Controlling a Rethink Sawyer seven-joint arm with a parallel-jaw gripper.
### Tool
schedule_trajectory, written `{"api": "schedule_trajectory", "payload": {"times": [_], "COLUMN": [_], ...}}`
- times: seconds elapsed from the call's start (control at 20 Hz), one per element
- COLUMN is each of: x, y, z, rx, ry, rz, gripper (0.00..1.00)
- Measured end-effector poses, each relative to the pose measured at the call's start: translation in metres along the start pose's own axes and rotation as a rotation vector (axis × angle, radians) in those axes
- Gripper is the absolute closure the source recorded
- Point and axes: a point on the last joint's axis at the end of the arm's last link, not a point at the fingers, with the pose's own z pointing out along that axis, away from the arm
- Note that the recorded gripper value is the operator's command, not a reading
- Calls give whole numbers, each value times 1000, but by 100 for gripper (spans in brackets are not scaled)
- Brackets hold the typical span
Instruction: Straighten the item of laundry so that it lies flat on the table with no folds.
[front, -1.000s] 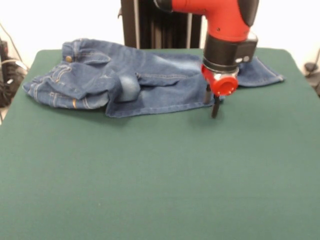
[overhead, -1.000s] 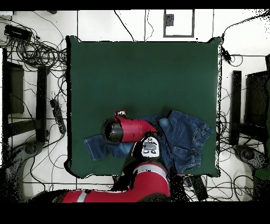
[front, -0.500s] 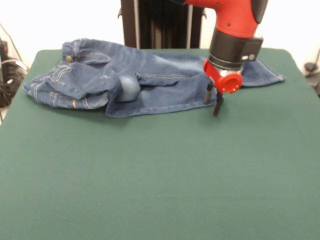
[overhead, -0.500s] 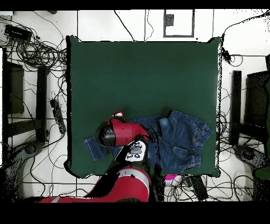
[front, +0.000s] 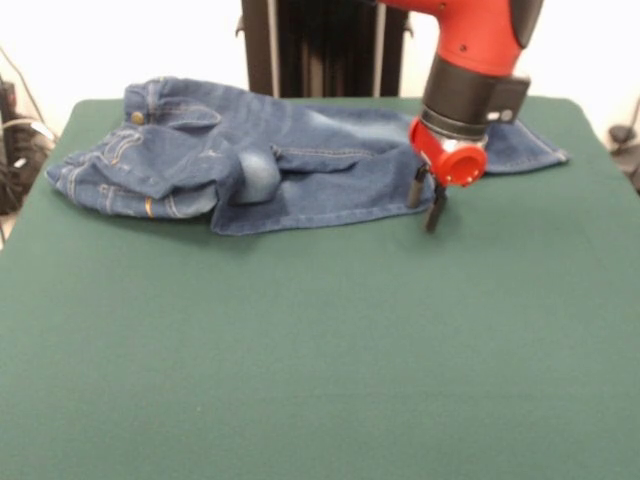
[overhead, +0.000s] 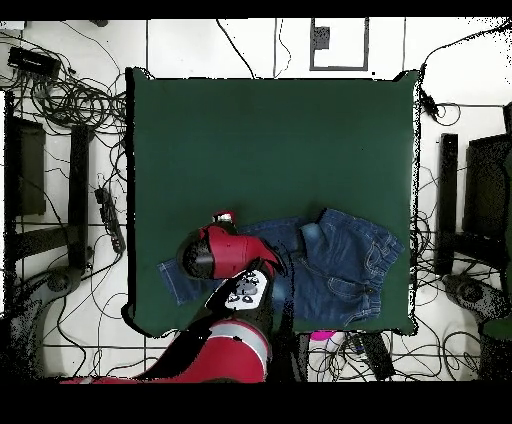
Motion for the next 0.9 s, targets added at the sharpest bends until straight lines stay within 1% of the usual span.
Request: {"api": "schedule_trajectory", "payload": {"times": [0.3,0.35,0.55,0.9], "x": [-3,-3,-4,-9], "y": [0,-2,-10,-9], "z": [1,1,2,2], "rx": [4,8,31,33], "ry": [1,2,2,16], "rz": [6,6,8,29], "gripper": [0,100,100,100]}}
